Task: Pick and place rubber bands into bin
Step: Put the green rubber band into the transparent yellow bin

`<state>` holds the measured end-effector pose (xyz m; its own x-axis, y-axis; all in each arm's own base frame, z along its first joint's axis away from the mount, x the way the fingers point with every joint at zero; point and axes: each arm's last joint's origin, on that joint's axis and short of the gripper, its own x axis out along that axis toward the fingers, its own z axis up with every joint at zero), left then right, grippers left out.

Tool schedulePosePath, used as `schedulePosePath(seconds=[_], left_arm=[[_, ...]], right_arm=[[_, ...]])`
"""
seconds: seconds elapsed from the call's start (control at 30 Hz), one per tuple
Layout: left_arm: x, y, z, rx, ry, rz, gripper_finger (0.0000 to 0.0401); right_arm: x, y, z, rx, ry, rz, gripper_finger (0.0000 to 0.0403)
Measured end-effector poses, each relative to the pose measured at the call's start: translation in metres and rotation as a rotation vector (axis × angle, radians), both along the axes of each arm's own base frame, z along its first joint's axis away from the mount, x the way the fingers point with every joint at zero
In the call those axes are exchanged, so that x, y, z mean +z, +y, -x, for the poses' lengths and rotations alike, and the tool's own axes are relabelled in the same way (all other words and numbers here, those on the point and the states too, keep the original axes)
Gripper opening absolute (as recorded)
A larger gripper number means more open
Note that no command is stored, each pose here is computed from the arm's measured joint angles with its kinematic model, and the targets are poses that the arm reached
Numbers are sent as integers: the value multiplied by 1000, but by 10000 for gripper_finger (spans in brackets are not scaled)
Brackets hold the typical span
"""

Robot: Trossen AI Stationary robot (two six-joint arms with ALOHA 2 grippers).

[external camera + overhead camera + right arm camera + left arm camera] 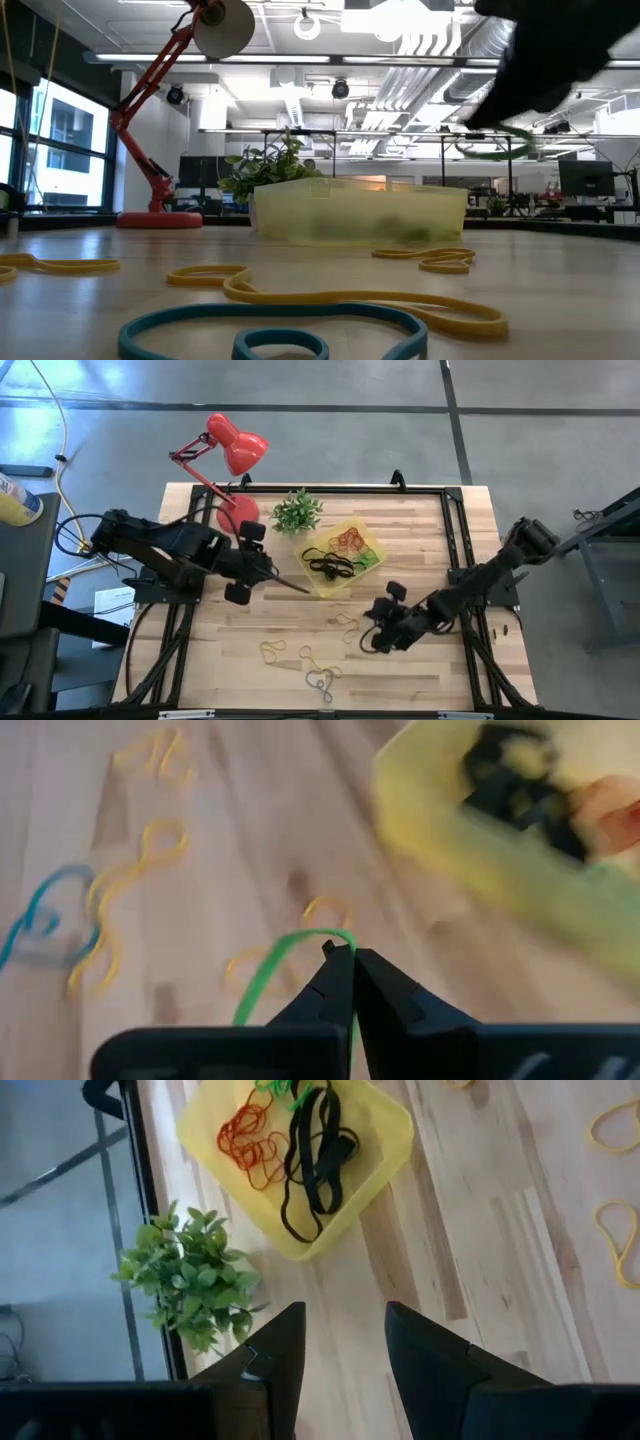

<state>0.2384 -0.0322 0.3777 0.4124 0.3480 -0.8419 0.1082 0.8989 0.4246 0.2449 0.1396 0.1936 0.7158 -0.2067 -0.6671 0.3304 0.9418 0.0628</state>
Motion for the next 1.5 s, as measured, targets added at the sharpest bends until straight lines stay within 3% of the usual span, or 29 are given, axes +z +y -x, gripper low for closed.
schedulePosePath(seconds=[0.33, 0.6, 0.9, 1.13, 1.3, 1.5], left_arm=[[-48, -21, -5, 31, 19, 36, 129], [-73, -47, 1, 35, 8, 83, 129], [-83, -71, 12, 78, -52, 75, 129], [-83, -81, 17, 106, -107, 58, 129], [-83, -83, 19, 120, -119, 60, 129], [-83, -82, 18, 126, -119, 57, 129]], right_arm=[[20, -68, -14, -104, 33, 143, 0], [17, -126, -23, -161, 133, 134, 0], [12, -185, -22, -168, 213, 81, 0], [-1, -198, -24, -81, 272, 29, 0], [-15, -199, -28, -86, 326, 28, 3], [-19, -199, -30, -87, 339, 15, 50]])
